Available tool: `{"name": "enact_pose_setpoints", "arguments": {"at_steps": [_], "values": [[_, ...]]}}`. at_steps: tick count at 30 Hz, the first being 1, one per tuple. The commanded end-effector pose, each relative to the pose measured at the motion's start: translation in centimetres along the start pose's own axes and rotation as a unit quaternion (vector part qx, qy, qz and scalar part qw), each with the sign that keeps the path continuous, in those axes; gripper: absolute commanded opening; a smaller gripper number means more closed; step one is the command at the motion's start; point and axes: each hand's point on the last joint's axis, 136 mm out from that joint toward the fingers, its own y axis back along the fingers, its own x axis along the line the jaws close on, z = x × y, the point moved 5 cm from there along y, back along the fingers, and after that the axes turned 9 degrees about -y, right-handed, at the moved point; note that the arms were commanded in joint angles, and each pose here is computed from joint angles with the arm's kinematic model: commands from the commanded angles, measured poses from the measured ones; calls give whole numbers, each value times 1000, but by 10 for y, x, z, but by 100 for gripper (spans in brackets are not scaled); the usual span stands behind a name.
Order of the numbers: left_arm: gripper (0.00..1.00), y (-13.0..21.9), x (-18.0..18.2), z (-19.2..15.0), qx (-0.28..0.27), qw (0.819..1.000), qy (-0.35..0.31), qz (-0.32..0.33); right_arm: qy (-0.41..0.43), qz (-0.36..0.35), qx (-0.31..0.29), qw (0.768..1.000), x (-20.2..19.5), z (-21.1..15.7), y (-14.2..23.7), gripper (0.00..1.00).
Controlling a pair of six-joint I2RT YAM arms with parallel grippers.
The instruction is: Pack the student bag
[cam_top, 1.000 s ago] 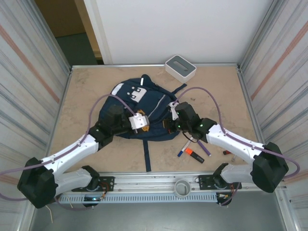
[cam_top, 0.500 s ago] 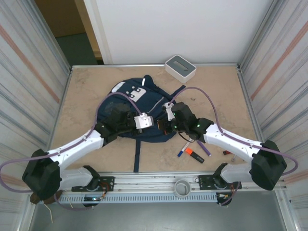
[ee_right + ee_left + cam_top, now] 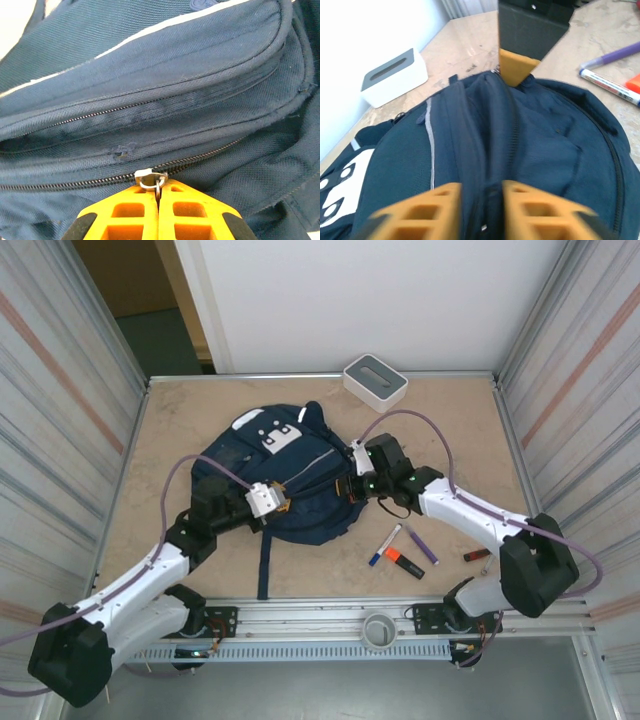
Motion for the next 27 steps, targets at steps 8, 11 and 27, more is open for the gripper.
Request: {"name": "enact_pose_setpoints", "arguments": {"at_steps": [8, 11, 27], "values": [[70, -33, -14, 44, 41, 998, 24, -39, 30, 55, -31, 998, 43, 14, 12, 0], [68, -48, -17, 32, 86, 995, 24, -43, 36, 72, -34, 996, 55, 13, 16, 0], [0, -2, 2, 29, -46, 997, 55, 0, 0, -56, -28, 998, -17, 18, 14, 0]]}}
